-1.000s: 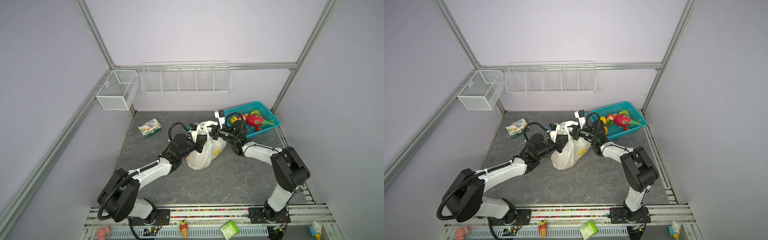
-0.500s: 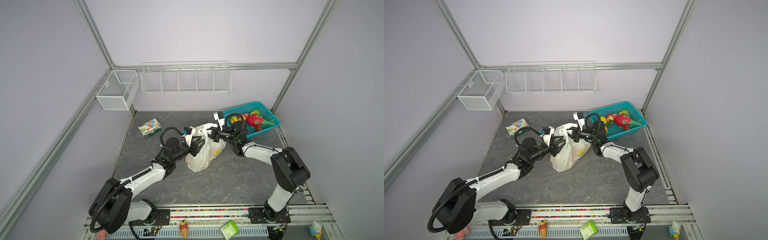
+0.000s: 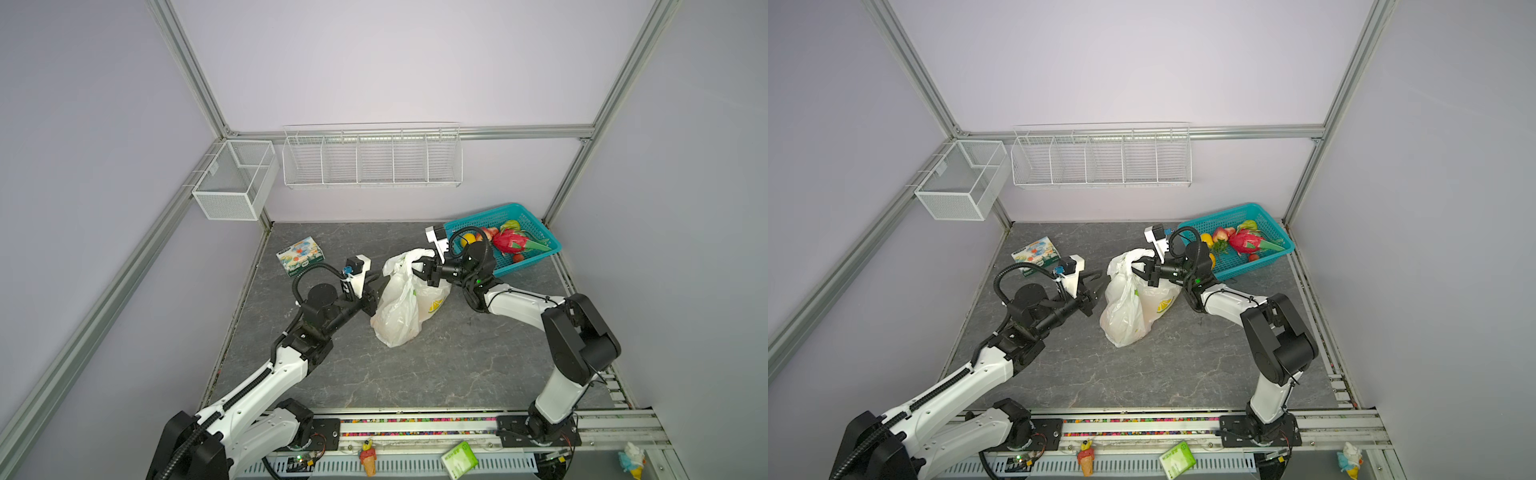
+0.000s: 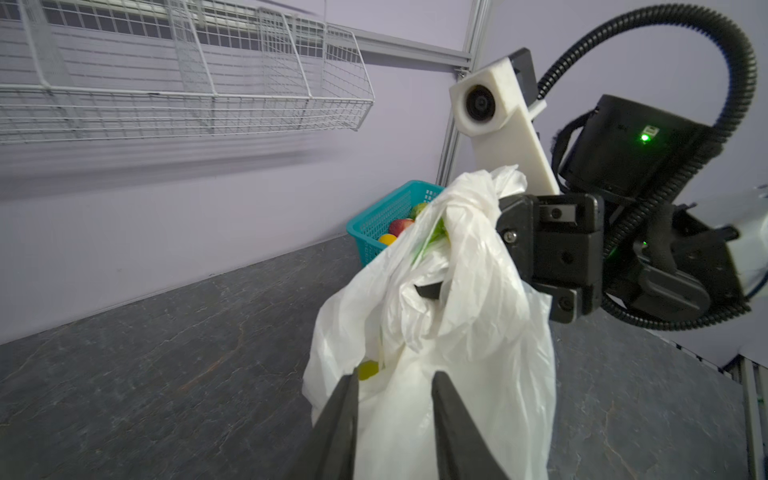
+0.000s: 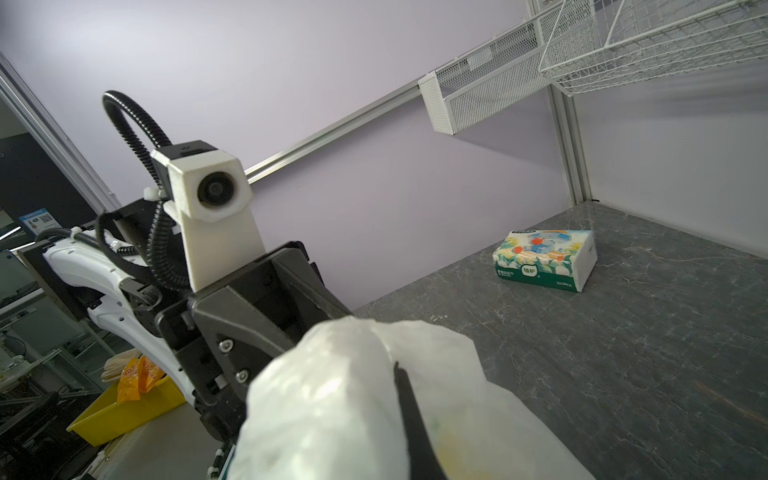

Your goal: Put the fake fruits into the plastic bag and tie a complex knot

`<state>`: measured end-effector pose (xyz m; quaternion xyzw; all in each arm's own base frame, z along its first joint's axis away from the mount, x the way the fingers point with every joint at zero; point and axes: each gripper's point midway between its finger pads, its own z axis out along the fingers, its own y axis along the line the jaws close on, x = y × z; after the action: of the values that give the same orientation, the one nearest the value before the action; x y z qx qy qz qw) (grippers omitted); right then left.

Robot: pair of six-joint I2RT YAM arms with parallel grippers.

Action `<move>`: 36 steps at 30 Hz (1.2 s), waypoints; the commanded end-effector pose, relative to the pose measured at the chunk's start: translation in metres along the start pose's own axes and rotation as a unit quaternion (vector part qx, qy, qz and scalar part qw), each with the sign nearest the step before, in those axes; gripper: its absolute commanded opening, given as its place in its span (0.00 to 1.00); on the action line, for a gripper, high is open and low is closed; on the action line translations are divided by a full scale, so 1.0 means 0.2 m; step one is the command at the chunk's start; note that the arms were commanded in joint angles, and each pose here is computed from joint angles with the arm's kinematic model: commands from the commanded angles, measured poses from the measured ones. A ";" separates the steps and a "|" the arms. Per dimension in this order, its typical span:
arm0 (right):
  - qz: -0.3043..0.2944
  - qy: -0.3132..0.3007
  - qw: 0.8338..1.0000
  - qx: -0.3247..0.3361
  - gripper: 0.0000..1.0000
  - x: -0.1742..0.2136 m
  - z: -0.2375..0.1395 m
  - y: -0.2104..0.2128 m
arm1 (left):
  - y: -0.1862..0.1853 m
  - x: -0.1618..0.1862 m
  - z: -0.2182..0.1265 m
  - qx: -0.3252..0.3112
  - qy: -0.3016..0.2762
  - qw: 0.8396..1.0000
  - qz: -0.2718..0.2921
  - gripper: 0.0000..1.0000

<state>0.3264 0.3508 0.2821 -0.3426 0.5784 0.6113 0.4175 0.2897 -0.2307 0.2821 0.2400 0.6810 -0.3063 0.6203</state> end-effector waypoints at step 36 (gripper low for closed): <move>-0.034 0.000 0.999 -0.025 0.07 -0.10 0.05 0.10 | -0.07 -0.04 0.22 0.089 0.076 0.993 0.014 0.23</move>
<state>0.3258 0.3563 0.2862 -0.3486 0.5798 0.6114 0.4105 0.3098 -0.2666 0.2809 0.3171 0.7013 -0.3323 0.5452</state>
